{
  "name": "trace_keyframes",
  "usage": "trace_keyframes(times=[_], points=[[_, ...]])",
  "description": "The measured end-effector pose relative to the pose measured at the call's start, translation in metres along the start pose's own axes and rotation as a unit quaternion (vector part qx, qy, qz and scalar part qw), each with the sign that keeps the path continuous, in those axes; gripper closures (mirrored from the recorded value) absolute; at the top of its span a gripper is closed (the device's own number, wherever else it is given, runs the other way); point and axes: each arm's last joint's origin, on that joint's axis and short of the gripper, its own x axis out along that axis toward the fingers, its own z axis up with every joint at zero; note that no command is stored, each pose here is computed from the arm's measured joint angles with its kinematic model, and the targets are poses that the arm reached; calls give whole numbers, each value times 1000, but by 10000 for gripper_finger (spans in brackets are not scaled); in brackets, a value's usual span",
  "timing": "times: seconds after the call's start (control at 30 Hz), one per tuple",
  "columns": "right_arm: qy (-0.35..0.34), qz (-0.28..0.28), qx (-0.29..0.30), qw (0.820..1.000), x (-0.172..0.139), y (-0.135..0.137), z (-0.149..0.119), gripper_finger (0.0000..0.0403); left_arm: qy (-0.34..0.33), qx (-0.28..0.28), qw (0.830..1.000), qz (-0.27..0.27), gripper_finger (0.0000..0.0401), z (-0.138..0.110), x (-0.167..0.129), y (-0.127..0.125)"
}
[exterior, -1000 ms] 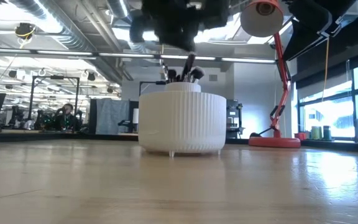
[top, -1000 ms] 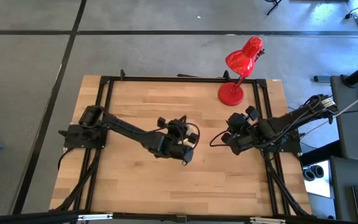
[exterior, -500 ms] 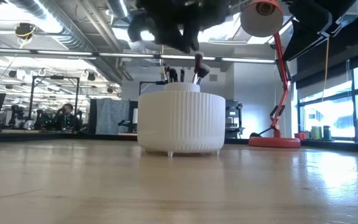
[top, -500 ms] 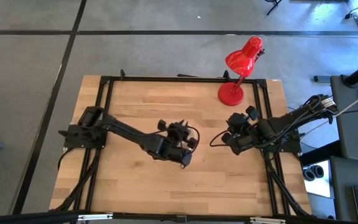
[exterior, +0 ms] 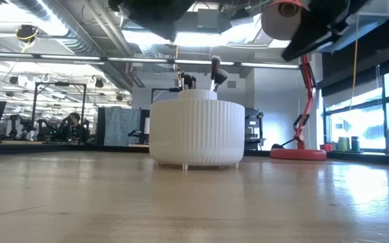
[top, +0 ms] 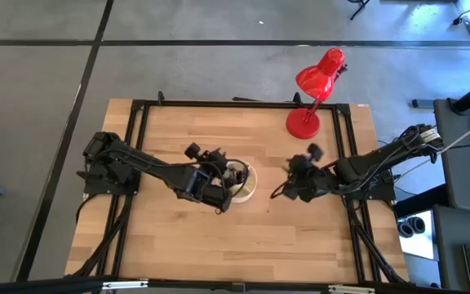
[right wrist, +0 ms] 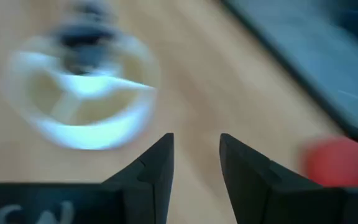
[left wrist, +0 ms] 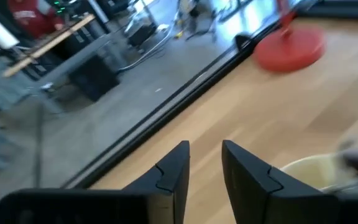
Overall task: Put items in baskets/containers
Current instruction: Return to Home Position
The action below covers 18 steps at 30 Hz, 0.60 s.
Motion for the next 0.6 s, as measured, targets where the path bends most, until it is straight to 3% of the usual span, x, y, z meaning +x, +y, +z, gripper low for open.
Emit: trace_keyframes(times=[0.13, 0.23, 0.5, 0.6], points=[[-45, 109, -22, 993, 11, 16, 6, 273, 21, 42, 998, 35, 324, -6, 9, 12], [-106, 178, -37, 978, 14, 24, 11, 273, 21, 70, 996, 55, 334, -6, 8, 27], [-222, 296, -123, 921, 13, 16, 29, 273, 0, 38, 994, 105, 352, -18, 16, 97], [-231, 310, -134, 912, 10, -1, 35, 273, 18, 19, 994, 104, 358, -33, 29, 118]])
